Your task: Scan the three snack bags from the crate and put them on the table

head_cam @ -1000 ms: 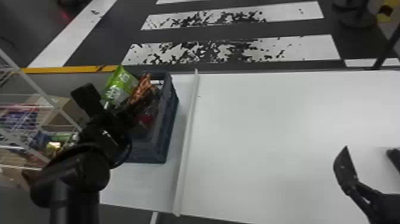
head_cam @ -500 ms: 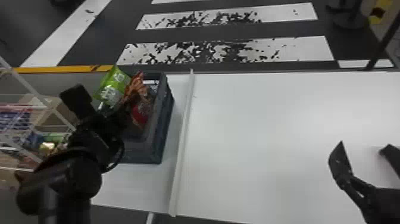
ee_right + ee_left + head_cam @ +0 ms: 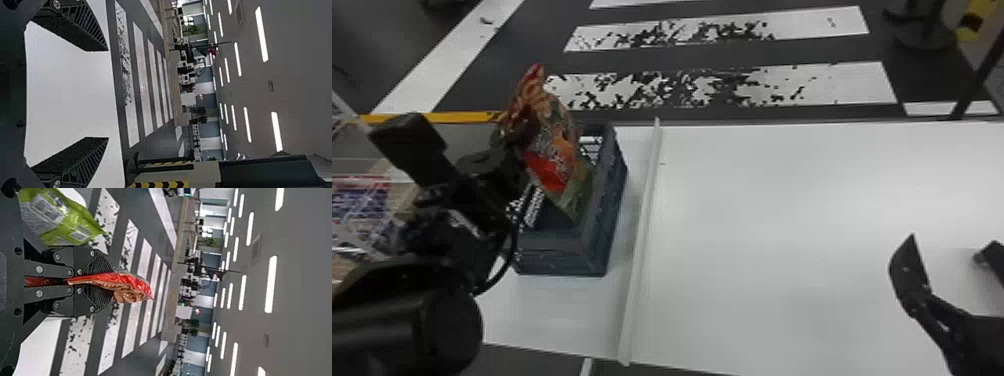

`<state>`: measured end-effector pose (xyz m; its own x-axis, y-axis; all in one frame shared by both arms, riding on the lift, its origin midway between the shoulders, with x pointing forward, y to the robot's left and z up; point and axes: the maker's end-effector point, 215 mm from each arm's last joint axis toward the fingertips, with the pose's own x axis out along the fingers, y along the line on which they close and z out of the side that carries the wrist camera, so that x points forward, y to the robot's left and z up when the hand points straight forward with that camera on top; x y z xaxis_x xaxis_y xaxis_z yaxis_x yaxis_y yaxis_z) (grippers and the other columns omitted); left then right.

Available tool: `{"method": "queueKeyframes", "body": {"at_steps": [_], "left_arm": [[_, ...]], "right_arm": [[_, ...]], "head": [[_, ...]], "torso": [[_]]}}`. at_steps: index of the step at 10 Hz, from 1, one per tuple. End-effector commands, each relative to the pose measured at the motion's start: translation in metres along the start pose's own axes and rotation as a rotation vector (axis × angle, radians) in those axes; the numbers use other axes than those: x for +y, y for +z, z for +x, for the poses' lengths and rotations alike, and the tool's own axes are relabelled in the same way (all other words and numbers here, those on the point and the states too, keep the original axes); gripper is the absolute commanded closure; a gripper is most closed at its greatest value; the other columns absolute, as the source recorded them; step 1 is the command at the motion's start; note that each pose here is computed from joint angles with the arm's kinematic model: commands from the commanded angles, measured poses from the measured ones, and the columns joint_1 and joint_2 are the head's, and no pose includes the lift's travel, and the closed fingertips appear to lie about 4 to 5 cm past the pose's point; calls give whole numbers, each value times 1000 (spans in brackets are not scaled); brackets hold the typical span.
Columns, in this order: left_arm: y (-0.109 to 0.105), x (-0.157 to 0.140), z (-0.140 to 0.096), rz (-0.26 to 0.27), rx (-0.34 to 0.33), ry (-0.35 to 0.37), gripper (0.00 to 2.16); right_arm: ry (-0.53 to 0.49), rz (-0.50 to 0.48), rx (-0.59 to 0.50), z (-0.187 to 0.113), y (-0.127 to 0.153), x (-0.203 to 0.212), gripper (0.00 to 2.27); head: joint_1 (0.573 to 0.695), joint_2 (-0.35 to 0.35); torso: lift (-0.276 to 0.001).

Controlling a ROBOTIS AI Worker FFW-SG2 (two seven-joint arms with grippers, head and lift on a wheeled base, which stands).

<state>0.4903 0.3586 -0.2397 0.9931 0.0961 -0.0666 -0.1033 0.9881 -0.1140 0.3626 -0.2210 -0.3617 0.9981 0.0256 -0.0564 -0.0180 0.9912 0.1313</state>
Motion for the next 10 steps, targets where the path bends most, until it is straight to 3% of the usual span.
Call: {"method": "queueKeyframes", "body": {"at_steps": [1, 4, 6, 7, 9, 10], "left_arm": [[26, -16, -15, 17, -53, -32, 1889], [57, -47, -35, -15, -92, -114, 1889], [62, -77, -51, -66, -60, -192, 1889], [58, -94, -56, -104, -30, -236, 1889], [33, -157, -68, -210, 62, -386, 1889], [15, -190, -72, -236, 111, -456, 1889]], "right_arm": [[-4, 2, -9, -1, 5, 1, 70], [-11, 7, -16, -3, 9, 3, 70], [-22, 10, -30, -3, 15, 3, 70], [-29, 13, -33, -2, 17, 2, 70], [-47, 11, -45, 2, 21, -3, 70], [-65, 9, -54, 4, 24, -9, 70]], "head": [[695, 182], [695, 156], [695, 128], [695, 108], [695, 63], [695, 13]], "torso": [[-94], [-94], [-94], [-94], [-94], [-94]]}}
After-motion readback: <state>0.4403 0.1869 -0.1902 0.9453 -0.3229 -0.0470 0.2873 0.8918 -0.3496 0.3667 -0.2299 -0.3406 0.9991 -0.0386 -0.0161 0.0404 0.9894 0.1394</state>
